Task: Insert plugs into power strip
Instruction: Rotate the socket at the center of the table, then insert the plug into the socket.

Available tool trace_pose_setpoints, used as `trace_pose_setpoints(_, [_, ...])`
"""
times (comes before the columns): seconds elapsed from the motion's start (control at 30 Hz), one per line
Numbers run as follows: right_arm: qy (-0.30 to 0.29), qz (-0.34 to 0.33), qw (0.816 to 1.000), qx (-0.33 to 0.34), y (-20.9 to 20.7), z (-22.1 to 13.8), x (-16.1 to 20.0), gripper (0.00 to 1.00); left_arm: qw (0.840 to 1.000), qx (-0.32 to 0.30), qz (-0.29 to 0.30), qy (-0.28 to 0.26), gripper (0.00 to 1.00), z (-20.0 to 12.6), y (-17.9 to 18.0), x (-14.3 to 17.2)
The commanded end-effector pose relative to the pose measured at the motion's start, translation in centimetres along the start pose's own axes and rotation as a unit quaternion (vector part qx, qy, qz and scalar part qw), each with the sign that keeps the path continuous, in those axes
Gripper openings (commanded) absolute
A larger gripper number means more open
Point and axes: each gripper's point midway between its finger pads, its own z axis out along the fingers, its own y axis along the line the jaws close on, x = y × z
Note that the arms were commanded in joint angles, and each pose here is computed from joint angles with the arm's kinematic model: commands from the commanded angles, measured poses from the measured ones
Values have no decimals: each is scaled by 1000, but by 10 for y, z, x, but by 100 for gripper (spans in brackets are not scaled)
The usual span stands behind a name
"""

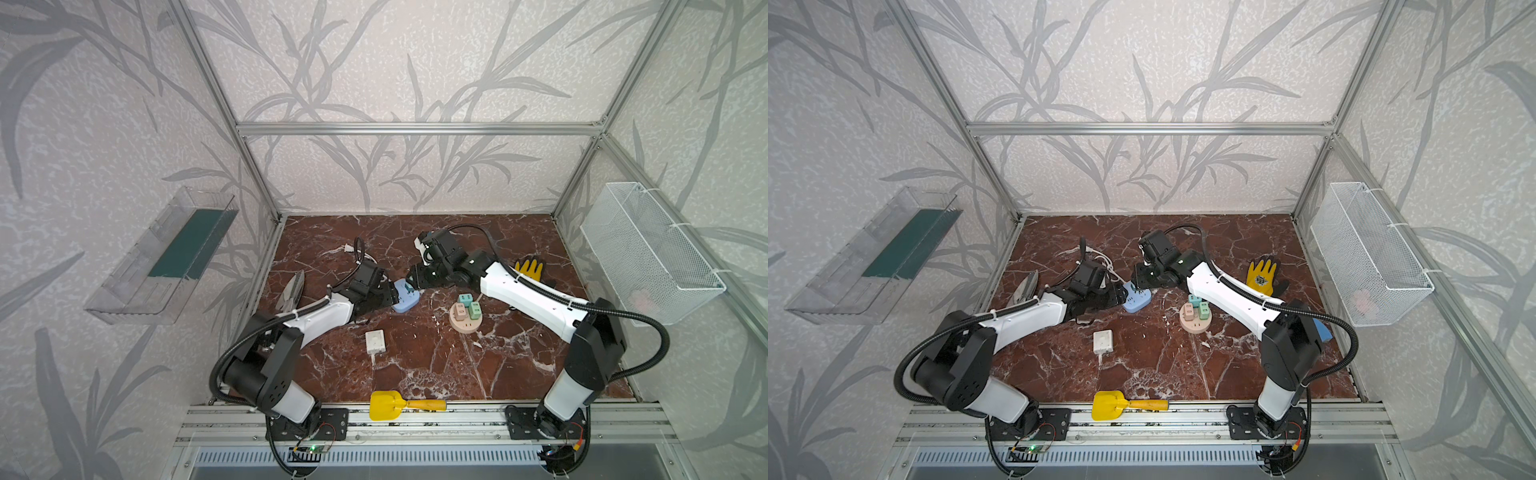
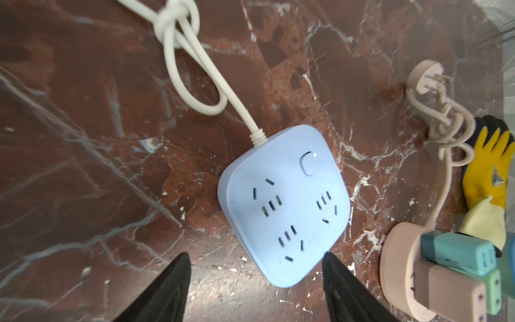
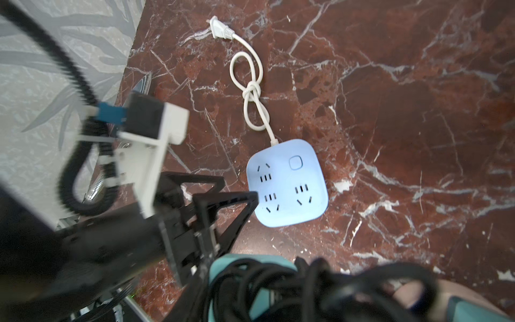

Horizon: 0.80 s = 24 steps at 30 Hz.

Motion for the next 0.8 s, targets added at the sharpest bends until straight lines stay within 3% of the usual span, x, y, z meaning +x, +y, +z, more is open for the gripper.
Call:
trace_pose_setpoints(0.0, [-38,-38,999,0,3,9,-20,0,998,-32,15,-44,75,-31,11,-22])
trace_pose_setpoints(0.3, [-104,-119,987,-16,26,42,-28,0,995,-47,15,-91,76,-77,28,-45])
trace_pose_setpoints(0.57, [-138,-134,981,-24,31,69,-32,0,996,-32,-8,-83,76,-76,36,-34])
trace_pose_setpoints(0.77, [-123,-141,982,-25,30,87,-28,0,997,-35,-19,-72,76,-73,47,-23])
